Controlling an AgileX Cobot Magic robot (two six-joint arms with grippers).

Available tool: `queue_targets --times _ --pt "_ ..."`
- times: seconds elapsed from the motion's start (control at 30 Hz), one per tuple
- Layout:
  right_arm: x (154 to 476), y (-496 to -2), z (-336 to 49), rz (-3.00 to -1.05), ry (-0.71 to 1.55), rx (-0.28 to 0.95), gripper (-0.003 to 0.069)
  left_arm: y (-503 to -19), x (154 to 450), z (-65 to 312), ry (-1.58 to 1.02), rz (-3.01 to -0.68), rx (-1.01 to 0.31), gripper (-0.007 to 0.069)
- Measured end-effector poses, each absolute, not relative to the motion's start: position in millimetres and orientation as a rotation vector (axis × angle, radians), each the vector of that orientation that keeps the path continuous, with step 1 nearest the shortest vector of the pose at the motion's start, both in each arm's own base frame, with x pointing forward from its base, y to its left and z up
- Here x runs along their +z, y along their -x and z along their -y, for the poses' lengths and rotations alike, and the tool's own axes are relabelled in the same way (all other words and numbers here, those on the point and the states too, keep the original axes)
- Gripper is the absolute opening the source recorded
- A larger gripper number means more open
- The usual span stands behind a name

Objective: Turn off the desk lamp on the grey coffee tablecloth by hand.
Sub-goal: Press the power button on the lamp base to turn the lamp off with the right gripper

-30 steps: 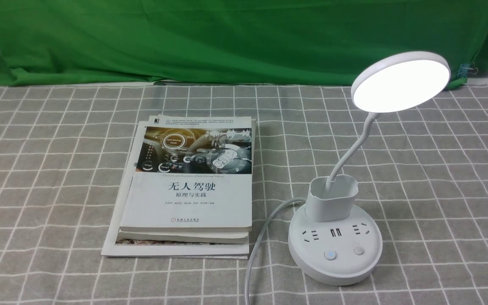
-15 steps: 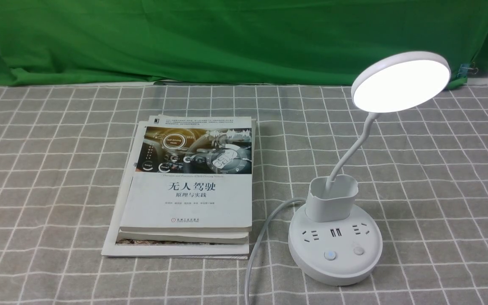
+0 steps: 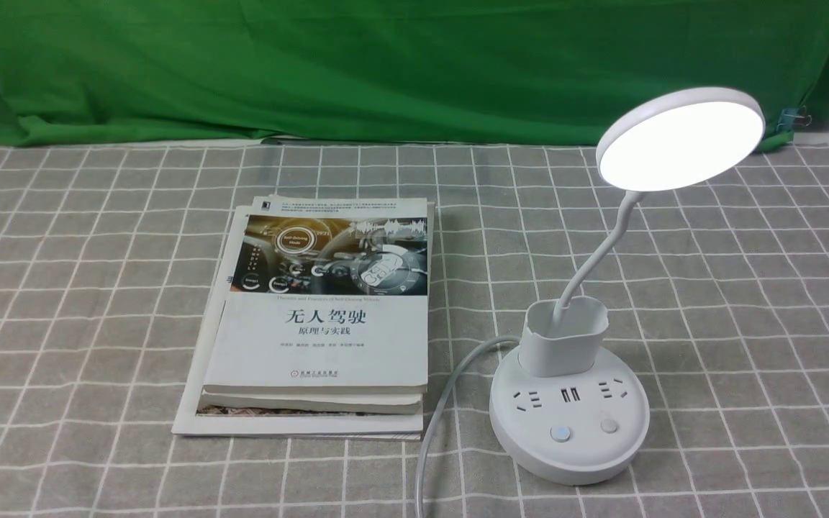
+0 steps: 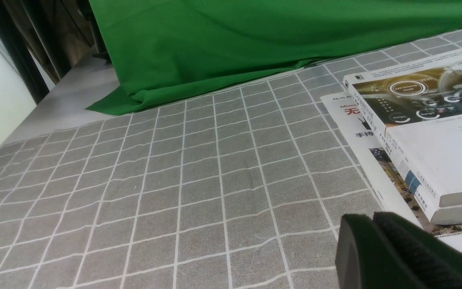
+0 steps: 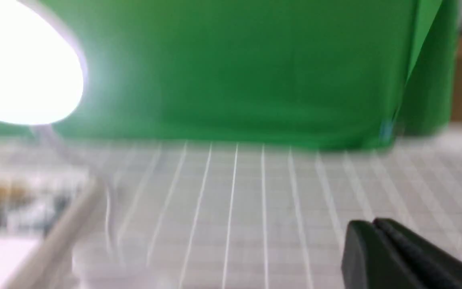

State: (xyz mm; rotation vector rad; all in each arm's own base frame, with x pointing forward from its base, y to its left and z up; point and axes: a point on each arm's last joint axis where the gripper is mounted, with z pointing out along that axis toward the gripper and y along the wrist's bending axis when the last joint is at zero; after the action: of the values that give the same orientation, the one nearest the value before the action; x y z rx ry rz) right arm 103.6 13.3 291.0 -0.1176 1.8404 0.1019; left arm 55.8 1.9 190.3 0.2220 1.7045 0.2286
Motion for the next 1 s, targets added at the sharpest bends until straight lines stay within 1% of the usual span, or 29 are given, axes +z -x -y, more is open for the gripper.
queue_targets --times 0.07,0.17,0.33,0.47,0.5,0.53,0.63,0.7,0.77,0.87,0.93,1.0 --pt "281 -119 -15 -1.942 0.144 0.079 0.0052 -56 190 -2 -0.222 -1.704 0.229 0.0019" --pt "270 -136 -16 -2.019 0.165 0.073 0.0052 -56 190 -2 -0.222 -1.704 0.229 0.0019" --pt "253 -157 -17 -2.137 0.085 0.117 0.0052 -56 190 -2 -0.222 -1.704 0.229 0.0019" --pt "229 -169 -20 -2.337 0.083 0.134 0.0052 -56 190 -2 -0.222 -1.704 0.229 0.0019" --pt "227 -170 -20 -2.357 0.085 0.136 0.0052 -56 190 -2 -0.222 -1.704 0.229 0.0019" --pt "219 -173 -21 -2.459 0.107 0.143 0.0052 -56 190 -2 -0.222 -1.704 0.229 0.0019" --pt "216 -184 -24 -2.569 0.128 0.156 0.0062 -56 190 -2 -0.222 -1.704 0.229 0.0019" --pt "216 -189 -25 -2.583 0.133 0.160 0.0062 -56 190 -2 -0.222 -1.704 0.229 0.0019" --pt "219 -203 -33 -2.598 0.177 0.174 0.0062 -56 190 -2 -0.222 -1.704 0.229 0.0019" --pt "216 -220 -59 -2.637 0.336 0.204 0.0057 -56 190 -2 -0.222 -1.704 0.229 0.0019" --pt "215 -228 -75 -2.654 0.431 0.201 0.0051 -56 190 -2 -0.222 -1.704 0.229 0.0019" --pt "213 -233 -90 -2.676 0.526 0.166 0.0050 -56 190 -2 -0.222 -1.704 0.229 0.0019"
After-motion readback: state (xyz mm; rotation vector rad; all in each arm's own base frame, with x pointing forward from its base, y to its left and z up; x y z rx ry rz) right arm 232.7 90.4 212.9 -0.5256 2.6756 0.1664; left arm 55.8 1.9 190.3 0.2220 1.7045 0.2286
